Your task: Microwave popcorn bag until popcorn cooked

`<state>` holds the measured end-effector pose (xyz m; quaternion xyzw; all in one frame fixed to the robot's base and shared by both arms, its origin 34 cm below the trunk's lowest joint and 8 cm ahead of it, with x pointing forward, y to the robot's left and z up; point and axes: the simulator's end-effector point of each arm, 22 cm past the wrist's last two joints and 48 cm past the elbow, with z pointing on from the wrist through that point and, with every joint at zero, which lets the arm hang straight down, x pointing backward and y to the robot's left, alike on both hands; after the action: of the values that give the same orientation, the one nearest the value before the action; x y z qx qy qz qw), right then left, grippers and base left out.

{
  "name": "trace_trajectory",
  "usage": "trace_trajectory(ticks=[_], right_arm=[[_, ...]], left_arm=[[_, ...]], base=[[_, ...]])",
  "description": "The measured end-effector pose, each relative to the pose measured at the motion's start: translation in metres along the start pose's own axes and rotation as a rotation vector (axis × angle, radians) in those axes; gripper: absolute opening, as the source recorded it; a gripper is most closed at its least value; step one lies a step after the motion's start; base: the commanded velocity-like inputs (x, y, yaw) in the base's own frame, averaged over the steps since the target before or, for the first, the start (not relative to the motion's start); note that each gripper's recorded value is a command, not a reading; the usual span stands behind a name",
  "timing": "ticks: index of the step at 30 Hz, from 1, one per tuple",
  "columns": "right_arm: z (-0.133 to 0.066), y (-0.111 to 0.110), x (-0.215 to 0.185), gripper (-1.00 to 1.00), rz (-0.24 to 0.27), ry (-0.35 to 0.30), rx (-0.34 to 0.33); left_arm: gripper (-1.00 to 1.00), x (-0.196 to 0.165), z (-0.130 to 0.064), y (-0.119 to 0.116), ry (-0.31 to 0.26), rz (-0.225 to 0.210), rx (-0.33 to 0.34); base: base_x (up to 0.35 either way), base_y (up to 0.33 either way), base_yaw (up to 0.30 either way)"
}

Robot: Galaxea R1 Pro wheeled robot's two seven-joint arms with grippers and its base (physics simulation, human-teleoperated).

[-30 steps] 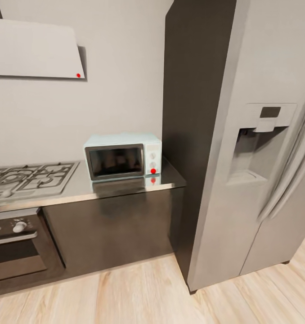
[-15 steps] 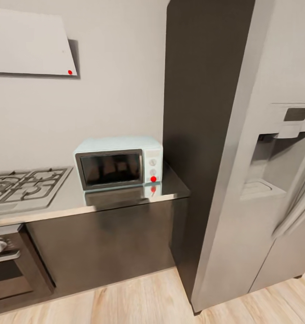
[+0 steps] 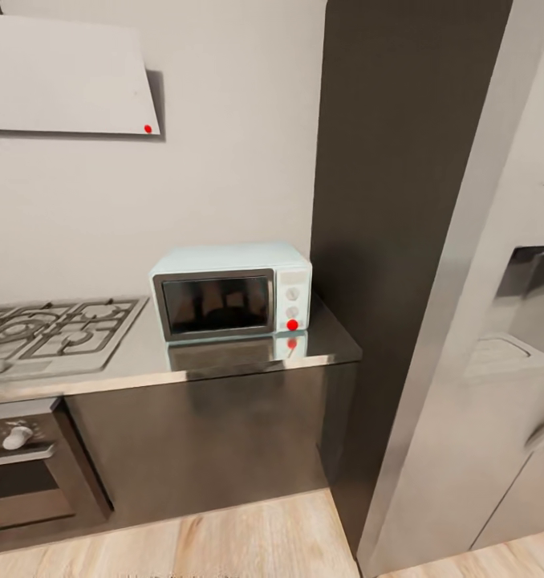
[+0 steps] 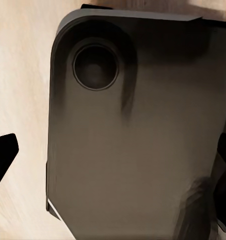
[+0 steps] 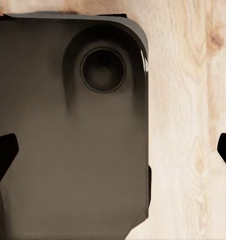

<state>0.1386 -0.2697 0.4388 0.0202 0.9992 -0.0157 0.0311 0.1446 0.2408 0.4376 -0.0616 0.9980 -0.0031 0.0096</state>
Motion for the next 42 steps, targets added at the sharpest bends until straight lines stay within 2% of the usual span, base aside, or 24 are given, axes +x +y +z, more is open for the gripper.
trace_trajectory(ticks=[17, 34, 42], right_arm=[[0.0, 0.0, -0.0001, 1.0, 0.0, 0.0, 0.0], [-0.0001, 0.0002, 0.0001, 1.0, -0.001, 0.0, -0.001], [0.0, 0.0002, 0.0004, 1.0, -0.001, 0.001, -0.001]], left_arm=[[1.0, -0.0003, 0.0, -0.0012, -0.001, 0.0, 0.002], [1.0, 0.0, -0.0001, -0.0001, 0.0, 0.0, 0.0], [1.0, -0.0004, 0.0, -0.0011, -0.001, 0.001, 0.002]], base=[[0.0, 0.0, 0.265], [0.133, -0.091, 0.013], [0.015, -0.006, 0.0]])
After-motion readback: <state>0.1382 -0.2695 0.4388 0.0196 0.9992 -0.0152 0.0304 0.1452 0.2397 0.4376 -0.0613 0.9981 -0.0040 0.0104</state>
